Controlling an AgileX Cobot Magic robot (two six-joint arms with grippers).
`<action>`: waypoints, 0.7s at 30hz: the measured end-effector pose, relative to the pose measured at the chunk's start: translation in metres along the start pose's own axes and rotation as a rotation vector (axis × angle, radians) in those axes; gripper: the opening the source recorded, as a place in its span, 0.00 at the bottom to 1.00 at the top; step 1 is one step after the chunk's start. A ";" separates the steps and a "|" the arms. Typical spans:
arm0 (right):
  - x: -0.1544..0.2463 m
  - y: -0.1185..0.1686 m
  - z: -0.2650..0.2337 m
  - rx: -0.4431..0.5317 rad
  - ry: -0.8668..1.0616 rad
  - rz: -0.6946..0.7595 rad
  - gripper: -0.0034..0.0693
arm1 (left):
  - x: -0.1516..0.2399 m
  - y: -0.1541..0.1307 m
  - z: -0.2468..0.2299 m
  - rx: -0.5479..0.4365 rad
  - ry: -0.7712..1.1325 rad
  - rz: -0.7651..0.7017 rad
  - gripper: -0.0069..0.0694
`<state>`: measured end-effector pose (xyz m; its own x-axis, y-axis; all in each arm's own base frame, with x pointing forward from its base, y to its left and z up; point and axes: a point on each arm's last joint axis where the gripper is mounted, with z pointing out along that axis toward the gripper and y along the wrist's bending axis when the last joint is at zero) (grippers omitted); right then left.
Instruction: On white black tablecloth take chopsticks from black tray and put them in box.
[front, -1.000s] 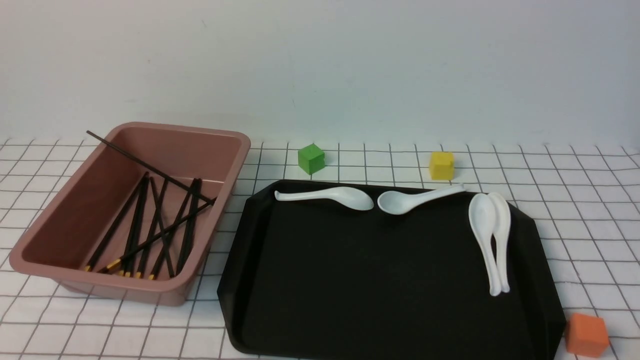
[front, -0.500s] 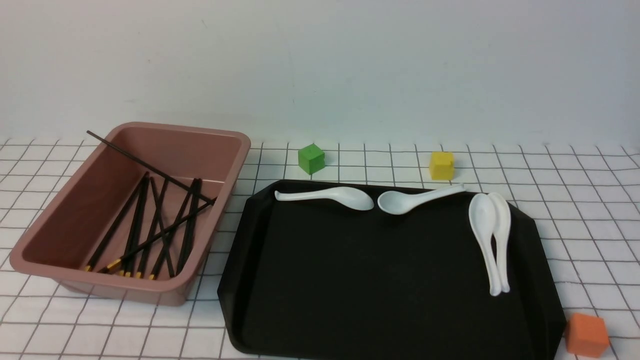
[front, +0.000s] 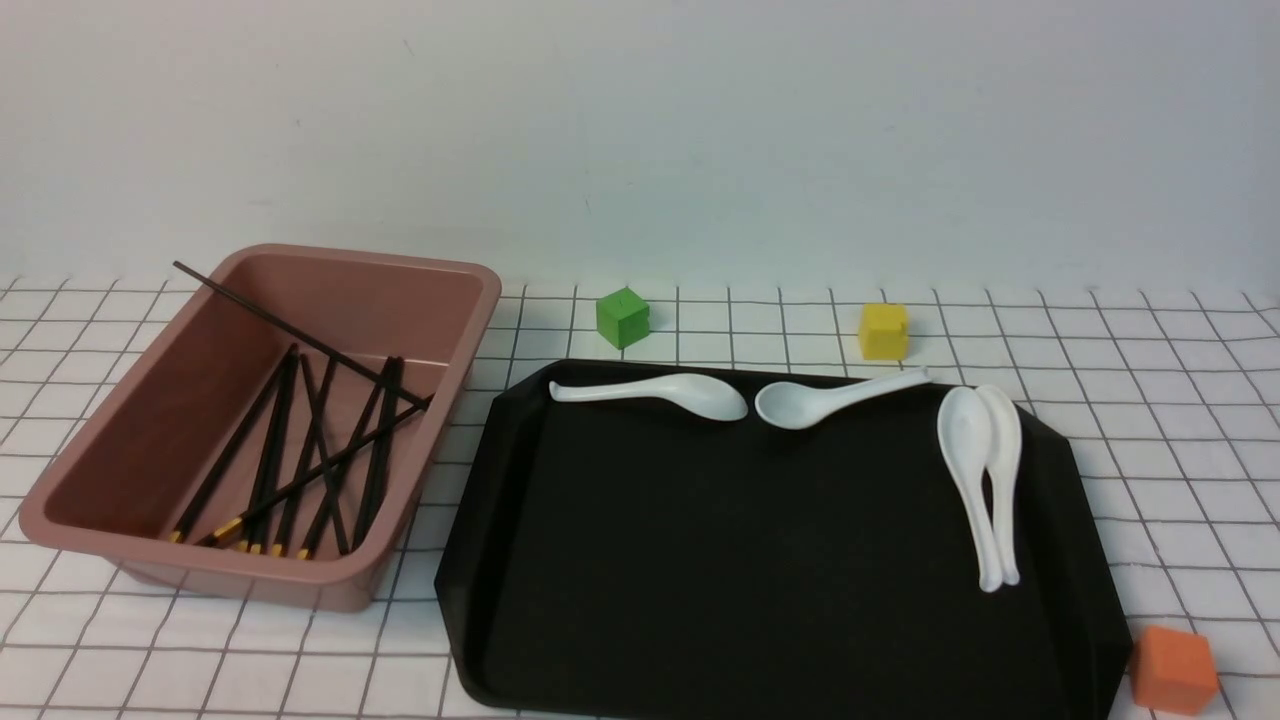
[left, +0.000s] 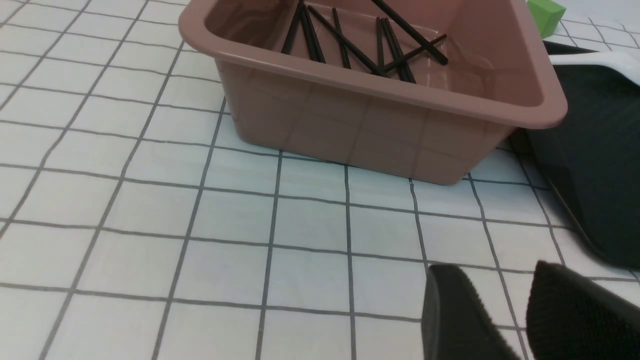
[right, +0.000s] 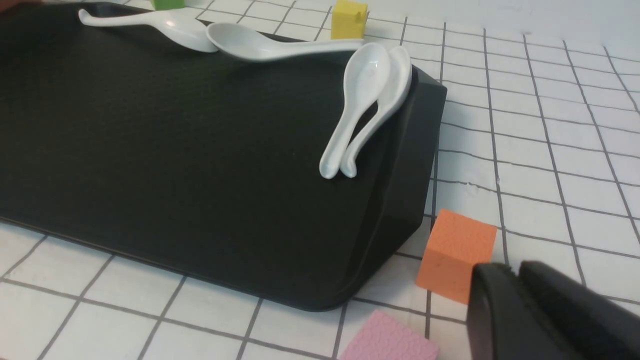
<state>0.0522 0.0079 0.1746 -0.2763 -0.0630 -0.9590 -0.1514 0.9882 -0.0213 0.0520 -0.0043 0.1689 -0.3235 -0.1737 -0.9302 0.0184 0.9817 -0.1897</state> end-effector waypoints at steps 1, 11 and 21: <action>0.000 0.000 0.000 0.000 0.000 0.000 0.17 | 0.000 0.000 0.000 0.000 0.000 0.000 0.40; 0.000 0.000 0.000 0.000 0.001 0.000 0.19 | 0.000 0.000 0.000 0.000 0.000 0.000 0.40; 0.000 0.000 0.000 0.000 0.001 0.000 0.21 | 0.000 0.000 0.000 0.000 0.000 0.000 0.40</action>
<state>0.0522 0.0079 0.1746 -0.2771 -0.0632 -0.9588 -0.1515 0.9882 -0.0213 0.0520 -0.0043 0.1689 -0.3235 -0.1737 -0.9302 0.0184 0.9817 -0.1897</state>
